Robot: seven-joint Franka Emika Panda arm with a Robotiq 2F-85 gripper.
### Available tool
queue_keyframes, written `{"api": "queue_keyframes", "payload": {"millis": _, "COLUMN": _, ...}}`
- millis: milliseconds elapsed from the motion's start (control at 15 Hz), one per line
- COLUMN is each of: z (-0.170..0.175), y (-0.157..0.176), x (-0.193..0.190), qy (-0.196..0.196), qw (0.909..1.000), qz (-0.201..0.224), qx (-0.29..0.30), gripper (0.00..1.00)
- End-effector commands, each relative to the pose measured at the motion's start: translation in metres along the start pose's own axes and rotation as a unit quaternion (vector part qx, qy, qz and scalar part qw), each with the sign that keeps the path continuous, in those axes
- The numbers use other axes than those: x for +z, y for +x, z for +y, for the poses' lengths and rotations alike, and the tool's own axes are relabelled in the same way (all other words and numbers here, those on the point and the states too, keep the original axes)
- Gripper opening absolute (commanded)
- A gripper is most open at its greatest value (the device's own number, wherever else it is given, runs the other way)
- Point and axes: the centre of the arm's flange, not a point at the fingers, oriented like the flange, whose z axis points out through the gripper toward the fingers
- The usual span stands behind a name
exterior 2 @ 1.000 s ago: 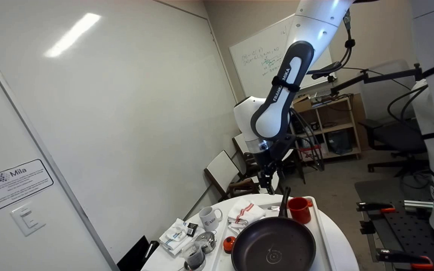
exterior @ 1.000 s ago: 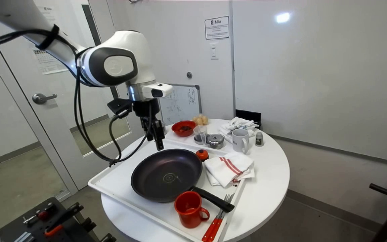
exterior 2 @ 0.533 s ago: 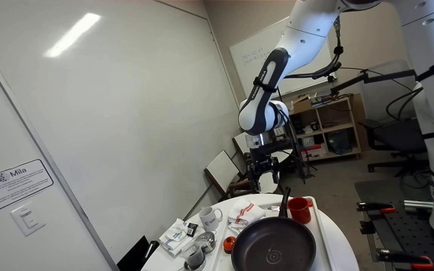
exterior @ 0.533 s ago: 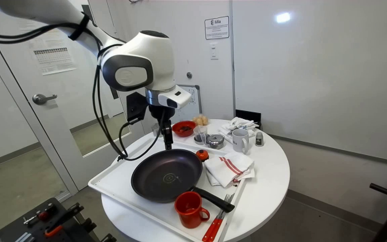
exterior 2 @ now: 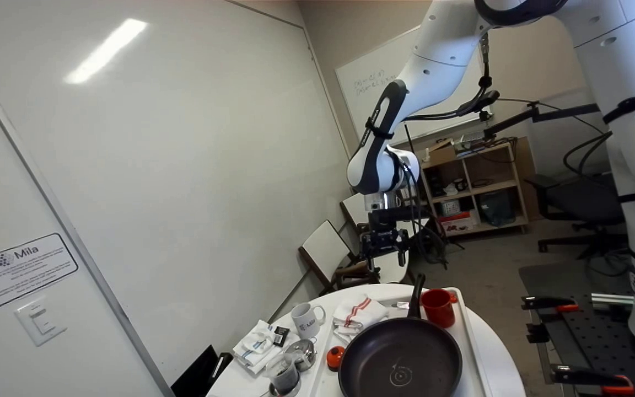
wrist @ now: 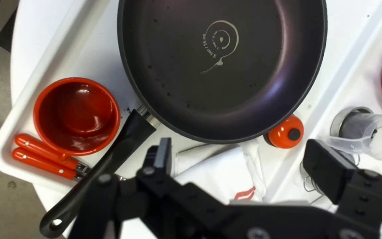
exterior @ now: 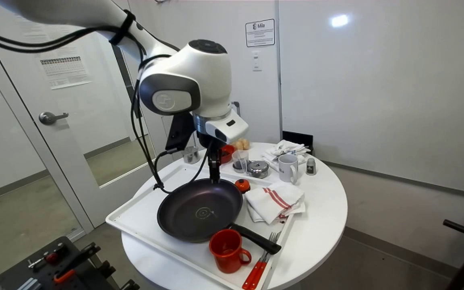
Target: Move the black pan to the left
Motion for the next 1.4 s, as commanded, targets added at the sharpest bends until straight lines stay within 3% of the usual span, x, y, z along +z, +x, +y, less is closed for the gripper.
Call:
{"api": "queue_keyframes", "payload": {"millis": 0, "z": 0.014, "y": 0.018, "x": 0.008, "qy": 0.020, "qw": 0.9962, "qz": 0.016, "qx": 0.084, "gripper": 1.00}}
{"api": "queue_keyframes", "payload": {"millis": 67, "z": 0.017, "y": 0.012, "x": 0.005, "qy": 0.027, "qw": 0.9934, "qz": 0.022, "qx": 0.109, "gripper": 1.00}}
{"api": "queue_keyframes", "payload": {"millis": 133, "z": 0.017, "y": 0.012, "x": 0.005, "qy": 0.012, "qw": 0.9977, "qz": 0.010, "qx": 0.066, "gripper": 1.00}}
{"api": "queue_keyframes", "payload": {"millis": 533, "z": 0.020, "y": 0.014, "x": 0.005, "qy": 0.018, "qw": 0.9950, "qz": 0.014, "qx": 0.097, "gripper": 1.00}}
{"api": "queue_keyframes", "payload": {"millis": 733, "z": 0.017, "y": 0.033, "x": 0.019, "qy": -0.005, "qw": 0.9919, "qz": 0.015, "qx": 0.126, "gripper": 1.00}}
{"api": "queue_keyframes", "payload": {"millis": 933, "z": 0.025, "y": 0.057, "x": 0.032, "qy": -0.027, "qw": 0.9844, "qz": 0.018, "qx": 0.173, "gripper": 1.00}}
{"api": "queue_keyframes", "payload": {"millis": 1333, "z": 0.058, "y": 0.105, "x": 0.047, "qy": -0.047, "qw": 0.9597, "qz": 0.018, "qx": 0.277, "gripper": 1.00}}
